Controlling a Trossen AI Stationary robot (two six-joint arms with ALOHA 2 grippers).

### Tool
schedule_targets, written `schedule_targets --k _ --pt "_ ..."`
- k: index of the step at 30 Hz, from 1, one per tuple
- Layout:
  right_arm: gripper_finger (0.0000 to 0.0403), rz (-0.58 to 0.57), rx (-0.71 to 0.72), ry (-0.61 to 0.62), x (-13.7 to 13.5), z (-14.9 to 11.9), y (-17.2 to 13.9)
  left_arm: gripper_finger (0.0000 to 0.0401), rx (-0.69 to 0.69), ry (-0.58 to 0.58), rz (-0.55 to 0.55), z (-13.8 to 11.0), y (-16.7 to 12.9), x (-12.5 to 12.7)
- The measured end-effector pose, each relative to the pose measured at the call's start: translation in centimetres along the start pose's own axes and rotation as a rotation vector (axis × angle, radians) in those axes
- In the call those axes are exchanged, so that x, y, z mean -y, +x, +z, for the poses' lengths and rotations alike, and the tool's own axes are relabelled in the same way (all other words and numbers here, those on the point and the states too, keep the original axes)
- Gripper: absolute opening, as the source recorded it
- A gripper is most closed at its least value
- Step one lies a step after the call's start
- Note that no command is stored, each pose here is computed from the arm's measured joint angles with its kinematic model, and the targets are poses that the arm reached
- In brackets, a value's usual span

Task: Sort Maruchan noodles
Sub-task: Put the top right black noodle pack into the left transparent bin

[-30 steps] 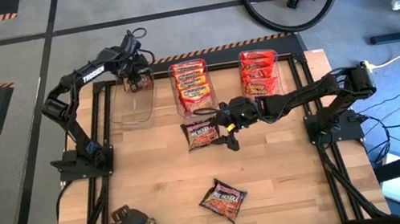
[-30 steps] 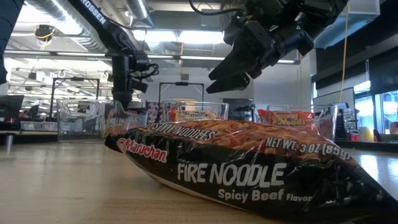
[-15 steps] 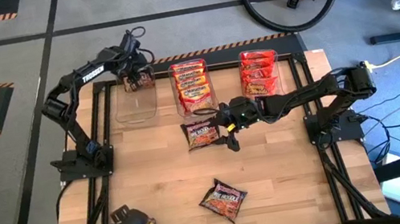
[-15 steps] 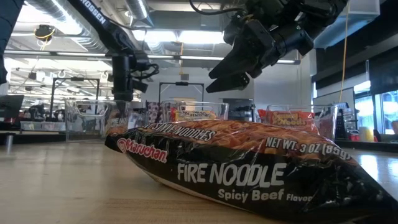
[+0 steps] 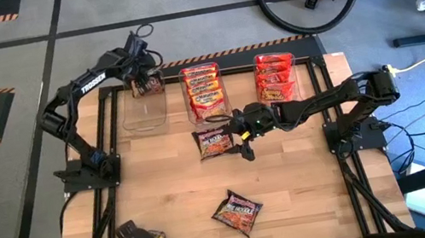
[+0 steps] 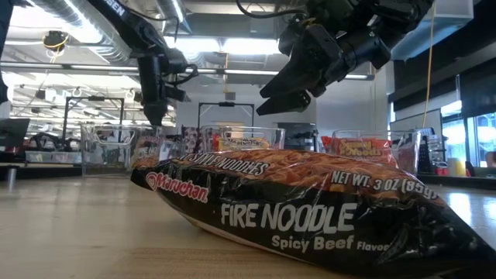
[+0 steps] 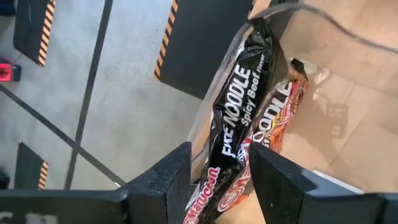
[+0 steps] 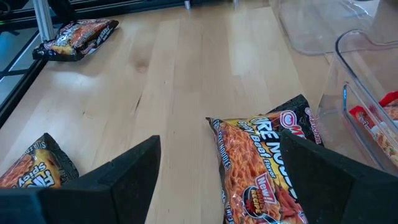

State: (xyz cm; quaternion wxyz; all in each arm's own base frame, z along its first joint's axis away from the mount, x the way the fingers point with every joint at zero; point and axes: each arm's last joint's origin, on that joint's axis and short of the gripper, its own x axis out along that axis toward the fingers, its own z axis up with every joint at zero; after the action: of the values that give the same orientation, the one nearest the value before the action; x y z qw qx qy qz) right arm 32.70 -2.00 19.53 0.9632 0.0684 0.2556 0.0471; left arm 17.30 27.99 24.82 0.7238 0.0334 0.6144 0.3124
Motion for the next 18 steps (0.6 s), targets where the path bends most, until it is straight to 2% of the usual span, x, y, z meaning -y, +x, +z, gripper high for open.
schedule_targets --k 6,12,18 --pt "0.0308 -0.001 0.000 0.000 0.0 0.0 0.0 0.0154 0.091 -0.021 -0.011 0.5 -2.3 0.7" --pt "0.0308 -0.002 0.001 0.002 0.0 0.0 0.0 0.0155 0.287 -0.081 -0.077 1.4 -7.4 2.9" --pt "0.0308 -0.004 -0.005 0.035 0.0 0.3 0.0 0.0154 0.459 -0.153 -0.147 1.3 -13.4 6.4"
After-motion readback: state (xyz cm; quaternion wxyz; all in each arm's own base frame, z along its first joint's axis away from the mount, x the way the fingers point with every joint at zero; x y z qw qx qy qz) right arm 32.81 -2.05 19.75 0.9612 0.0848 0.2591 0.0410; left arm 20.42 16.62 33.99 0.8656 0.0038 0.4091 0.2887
